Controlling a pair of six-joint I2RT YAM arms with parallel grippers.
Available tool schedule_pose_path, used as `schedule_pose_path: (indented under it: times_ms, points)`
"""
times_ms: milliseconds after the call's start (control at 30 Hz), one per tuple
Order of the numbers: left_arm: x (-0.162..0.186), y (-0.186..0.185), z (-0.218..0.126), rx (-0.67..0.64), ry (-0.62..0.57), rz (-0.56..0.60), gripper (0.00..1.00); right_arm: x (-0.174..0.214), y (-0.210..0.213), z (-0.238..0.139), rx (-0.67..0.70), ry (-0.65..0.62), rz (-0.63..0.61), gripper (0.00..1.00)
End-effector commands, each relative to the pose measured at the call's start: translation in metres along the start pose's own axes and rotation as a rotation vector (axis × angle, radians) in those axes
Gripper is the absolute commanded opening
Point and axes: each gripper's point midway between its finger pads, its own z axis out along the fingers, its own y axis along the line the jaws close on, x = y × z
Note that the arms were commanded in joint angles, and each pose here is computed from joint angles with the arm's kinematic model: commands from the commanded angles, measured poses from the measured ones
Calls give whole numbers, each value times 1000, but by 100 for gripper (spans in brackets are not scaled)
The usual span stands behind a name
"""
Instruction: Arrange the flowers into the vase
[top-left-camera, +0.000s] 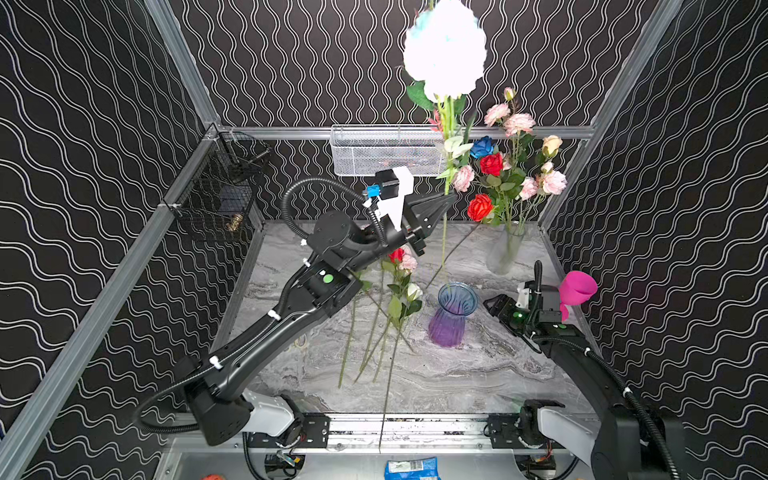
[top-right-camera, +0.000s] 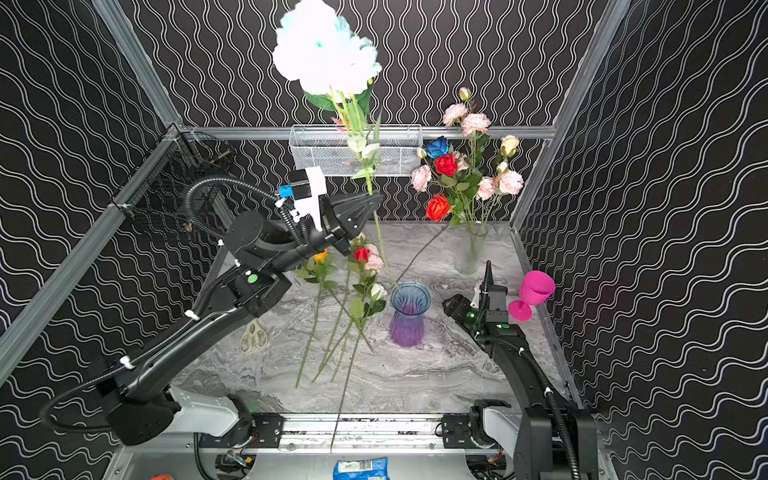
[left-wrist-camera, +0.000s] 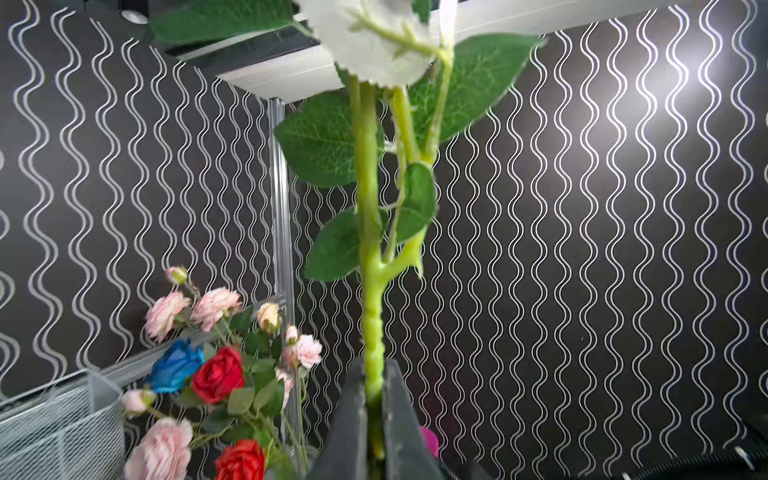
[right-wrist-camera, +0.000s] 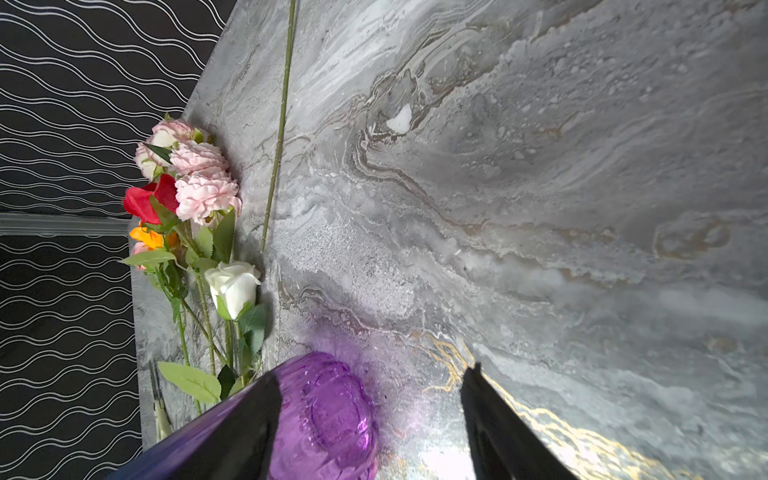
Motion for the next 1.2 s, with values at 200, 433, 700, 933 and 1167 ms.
schedule_pose_path:
  times_ms: [200,433,700,933,1167]
  points:
    - [102,-16,15,43,145,5,0,1,3,6,-38,3,-6,70]
    - [187,-27,8,47,296,-28,0,3,6,9,-63,16,-5,71]
    - [251,-25,-6,11,417,-66,14,-5,22,-1,-98,7,-31,73]
    - [261,-23,-16,-11,443,-82,25,-19,45,-20,-144,-32,-62,74]
    - [259,-24,-24,-21,454,-77,31,-27,65,-32,-180,-50,-99,74]
